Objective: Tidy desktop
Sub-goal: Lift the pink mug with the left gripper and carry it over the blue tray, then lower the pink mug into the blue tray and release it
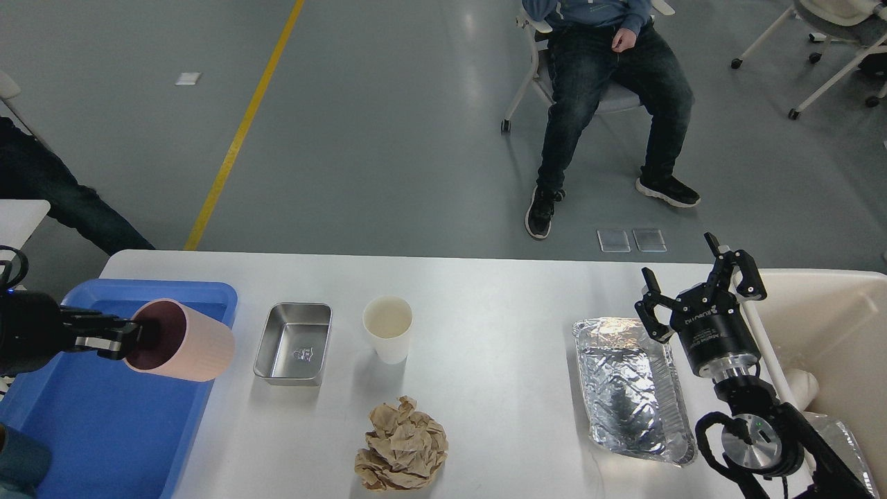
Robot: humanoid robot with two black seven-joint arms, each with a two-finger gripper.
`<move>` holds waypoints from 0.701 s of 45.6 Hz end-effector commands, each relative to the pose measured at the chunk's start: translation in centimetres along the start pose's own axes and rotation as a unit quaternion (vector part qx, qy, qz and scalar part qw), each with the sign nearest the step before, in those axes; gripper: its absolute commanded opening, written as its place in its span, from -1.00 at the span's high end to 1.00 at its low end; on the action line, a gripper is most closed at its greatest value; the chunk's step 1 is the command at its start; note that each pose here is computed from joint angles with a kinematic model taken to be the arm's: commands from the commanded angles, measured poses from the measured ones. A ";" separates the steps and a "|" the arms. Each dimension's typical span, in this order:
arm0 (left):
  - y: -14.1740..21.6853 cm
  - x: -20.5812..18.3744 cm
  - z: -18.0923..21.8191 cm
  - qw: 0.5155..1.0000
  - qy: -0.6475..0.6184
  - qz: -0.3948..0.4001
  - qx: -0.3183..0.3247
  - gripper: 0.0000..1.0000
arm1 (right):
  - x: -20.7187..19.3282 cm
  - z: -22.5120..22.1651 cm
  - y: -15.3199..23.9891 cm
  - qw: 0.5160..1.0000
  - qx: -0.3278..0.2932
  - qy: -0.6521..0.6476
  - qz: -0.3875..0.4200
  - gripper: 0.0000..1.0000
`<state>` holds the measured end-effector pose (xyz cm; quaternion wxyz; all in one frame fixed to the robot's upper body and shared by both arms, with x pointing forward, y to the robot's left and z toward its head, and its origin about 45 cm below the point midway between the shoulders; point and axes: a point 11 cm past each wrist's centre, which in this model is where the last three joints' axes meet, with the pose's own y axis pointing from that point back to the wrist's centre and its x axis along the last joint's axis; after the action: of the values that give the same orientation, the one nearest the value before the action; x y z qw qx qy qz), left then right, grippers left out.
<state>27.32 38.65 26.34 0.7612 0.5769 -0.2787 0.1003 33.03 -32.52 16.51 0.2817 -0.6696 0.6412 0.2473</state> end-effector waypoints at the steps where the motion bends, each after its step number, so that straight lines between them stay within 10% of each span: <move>1: -0.2 -0.8 -1.2 1.000 0.017 -0.005 0.013 1.00 | 0.0 0.0 0.0 1.000 -0.001 0.000 0.000 -1.00; 32: -1.8 -10.0 -7.0 0.989 0.108 -0.054 0.084 1.00 | 0.0 0.0 0.0 1.000 -0.002 0.001 -0.001 -1.00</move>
<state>22.96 45.31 19.28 0.7455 0.6295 -0.1687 0.1395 33.06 -32.44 16.49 0.2806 -0.6711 0.6398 0.2479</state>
